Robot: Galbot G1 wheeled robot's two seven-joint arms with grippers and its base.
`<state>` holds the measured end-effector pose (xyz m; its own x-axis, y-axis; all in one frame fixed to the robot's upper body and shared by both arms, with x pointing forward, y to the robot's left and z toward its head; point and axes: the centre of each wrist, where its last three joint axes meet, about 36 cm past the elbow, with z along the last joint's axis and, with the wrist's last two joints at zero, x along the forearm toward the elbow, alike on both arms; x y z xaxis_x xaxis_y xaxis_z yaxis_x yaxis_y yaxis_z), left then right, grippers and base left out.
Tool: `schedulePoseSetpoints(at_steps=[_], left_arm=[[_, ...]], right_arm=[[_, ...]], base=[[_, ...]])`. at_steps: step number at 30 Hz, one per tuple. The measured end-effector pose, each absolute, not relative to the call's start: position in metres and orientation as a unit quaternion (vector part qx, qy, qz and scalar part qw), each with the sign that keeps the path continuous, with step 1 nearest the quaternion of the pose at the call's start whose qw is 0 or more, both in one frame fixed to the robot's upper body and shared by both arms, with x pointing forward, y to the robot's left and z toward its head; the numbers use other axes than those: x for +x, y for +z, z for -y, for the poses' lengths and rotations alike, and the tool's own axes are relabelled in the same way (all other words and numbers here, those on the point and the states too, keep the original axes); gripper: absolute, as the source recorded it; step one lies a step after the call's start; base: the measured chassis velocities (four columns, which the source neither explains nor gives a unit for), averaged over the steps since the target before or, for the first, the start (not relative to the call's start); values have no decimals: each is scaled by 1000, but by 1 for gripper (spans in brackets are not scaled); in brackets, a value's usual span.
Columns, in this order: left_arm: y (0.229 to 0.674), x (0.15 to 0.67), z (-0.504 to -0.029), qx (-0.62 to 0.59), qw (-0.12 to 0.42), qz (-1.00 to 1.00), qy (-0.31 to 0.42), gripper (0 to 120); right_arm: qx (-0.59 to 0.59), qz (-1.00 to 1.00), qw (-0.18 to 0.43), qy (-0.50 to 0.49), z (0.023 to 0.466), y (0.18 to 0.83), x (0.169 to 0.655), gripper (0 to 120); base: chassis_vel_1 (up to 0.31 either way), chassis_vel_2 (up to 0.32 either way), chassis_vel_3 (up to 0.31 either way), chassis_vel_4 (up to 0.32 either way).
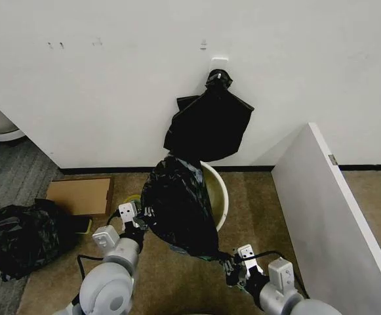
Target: Place the garbage bag over the trash bin.
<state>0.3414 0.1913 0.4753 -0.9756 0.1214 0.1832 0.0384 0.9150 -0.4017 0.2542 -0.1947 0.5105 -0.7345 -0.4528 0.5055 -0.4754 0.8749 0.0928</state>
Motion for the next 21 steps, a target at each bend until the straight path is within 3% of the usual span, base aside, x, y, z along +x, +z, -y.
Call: schedulePoseSetpoints(at_steps=[12,21], left_arm=[[472,344,-194,-25,101,974,201,0],[470,335,-189,-41,94,977,187,0]], right_arm=[[238,935,249,84,205,522,247,65],[274,954,120,31,207,540,264,98]], base=[[0,0,0,0],[0,0,0,0]])
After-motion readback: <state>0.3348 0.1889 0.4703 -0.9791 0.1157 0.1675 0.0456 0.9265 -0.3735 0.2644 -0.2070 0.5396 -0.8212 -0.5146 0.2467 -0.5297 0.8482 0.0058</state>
